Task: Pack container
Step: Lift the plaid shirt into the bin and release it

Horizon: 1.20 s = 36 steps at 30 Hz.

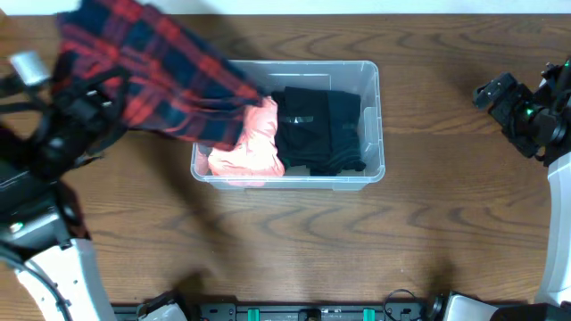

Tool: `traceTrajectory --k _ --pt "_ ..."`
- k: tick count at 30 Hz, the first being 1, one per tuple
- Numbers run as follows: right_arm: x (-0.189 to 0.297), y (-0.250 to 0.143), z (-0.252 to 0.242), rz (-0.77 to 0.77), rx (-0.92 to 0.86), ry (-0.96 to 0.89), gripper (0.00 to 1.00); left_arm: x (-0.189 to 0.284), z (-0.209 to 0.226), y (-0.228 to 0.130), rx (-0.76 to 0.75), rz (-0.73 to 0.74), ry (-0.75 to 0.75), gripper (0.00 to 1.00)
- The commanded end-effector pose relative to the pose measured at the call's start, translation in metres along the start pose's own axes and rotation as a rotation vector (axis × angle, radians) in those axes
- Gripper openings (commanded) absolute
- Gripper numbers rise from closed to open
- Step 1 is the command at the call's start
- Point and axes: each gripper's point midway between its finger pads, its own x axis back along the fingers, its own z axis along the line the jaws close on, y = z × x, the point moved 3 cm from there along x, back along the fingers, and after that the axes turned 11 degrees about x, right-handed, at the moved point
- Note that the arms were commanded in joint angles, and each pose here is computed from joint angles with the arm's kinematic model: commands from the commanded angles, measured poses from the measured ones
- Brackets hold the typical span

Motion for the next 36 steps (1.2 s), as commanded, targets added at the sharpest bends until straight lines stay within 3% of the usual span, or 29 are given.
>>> traceTrajectory --k 1,9,15,23,29,34,35,36 --pt "-0.001 0.001 -0.005 0.001 -0.009 -0.013 0.99 -0.022 -0.016 -0.015 0.018 -0.022 0.010 0.06" --pt "-0.001 0.001 -0.005 0.001 -0.009 -0.013 0.99 -0.095 -0.011 -0.074 0.040 -0.044 0.142 0.06" --pt "-0.001 0.001 -0.005 0.001 -0.009 -0.013 0.99 -0.149 -0.011 -0.114 0.007 -0.038 0.140 0.06" --pt "-0.001 0.001 -0.005 0.001 -0.009 -0.013 0.99 -0.203 0.043 -0.174 0.064 0.093 0.292 0.06" --pt "-0.001 0.001 -0.005 0.001 -0.009 -0.013 0.99 -0.204 0.068 -0.186 0.052 0.120 0.393 0.06" --pt "-0.001 0.001 -0.005 0.001 -0.009 -0.013 0.99 -0.178 0.096 -0.176 0.023 0.054 0.579 0.06" --pt "-0.001 0.001 -0.005 0.001 -0.009 -0.013 0.99 -0.173 0.102 -0.176 0.018 0.051 0.620 0.12" --pt "-0.001 0.001 -0.005 0.001 -0.009 -0.013 0.99 -0.165 0.110 -0.176 0.007 0.049 0.670 0.33"
